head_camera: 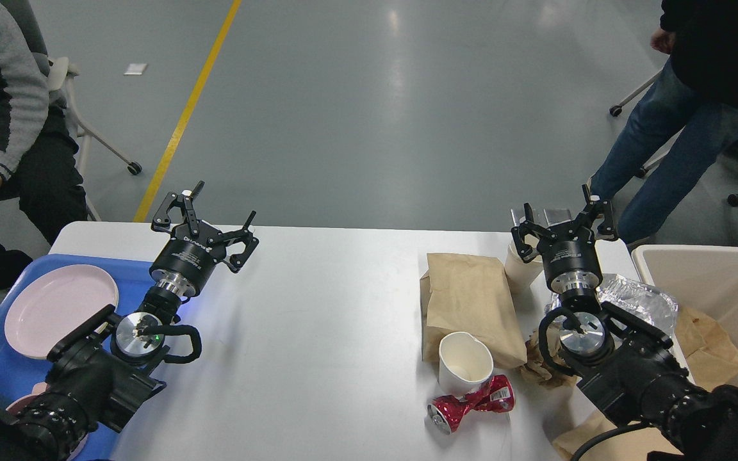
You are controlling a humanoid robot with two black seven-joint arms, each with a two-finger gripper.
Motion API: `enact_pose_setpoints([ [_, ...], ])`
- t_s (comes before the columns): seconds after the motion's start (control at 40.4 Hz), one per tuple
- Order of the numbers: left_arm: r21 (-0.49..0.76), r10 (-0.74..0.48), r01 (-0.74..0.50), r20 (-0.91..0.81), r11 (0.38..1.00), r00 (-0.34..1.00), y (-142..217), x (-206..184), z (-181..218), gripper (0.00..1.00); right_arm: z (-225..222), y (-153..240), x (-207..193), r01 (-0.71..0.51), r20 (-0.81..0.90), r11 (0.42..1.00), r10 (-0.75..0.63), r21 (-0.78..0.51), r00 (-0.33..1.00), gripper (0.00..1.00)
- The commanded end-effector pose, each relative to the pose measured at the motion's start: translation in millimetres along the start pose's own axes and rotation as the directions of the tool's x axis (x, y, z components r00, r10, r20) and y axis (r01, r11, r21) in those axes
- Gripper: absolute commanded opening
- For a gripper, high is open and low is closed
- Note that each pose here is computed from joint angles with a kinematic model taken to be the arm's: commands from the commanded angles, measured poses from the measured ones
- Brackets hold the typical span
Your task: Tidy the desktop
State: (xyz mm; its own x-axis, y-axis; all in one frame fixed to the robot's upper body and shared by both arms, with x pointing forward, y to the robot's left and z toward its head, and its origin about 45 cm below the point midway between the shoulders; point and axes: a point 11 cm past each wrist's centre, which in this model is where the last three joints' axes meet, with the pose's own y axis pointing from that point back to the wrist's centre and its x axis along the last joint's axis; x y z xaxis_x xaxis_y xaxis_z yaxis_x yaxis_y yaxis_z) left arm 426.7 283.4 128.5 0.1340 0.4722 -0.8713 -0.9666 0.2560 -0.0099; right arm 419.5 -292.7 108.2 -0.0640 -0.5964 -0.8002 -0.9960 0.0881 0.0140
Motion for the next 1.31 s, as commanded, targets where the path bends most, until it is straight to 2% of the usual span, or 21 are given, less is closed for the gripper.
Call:
enact_pose_setpoints([
  [0.0,-0.006,-0.041,0.041,-0.004,0.999,0.999,2,-3,-7,0.97,0,0,0,0.001,0.001,1.0,-0.001,0.0,1.0,1.0],
  [0.148,0.011,-0.068,0.068,0.054,0.998,0.996,12,2,-12,0.97,0,0,0,0.001,0.001,1.0,-0.001,0.0,1.0,1.0],
  [1.286,-0.001,-0.069,0.069,0.051,0.998,0.996,14,3,-10,0.97,0,0,0,0.0,0.001,1.0,0.0,-0.001,1.0,1.0],
])
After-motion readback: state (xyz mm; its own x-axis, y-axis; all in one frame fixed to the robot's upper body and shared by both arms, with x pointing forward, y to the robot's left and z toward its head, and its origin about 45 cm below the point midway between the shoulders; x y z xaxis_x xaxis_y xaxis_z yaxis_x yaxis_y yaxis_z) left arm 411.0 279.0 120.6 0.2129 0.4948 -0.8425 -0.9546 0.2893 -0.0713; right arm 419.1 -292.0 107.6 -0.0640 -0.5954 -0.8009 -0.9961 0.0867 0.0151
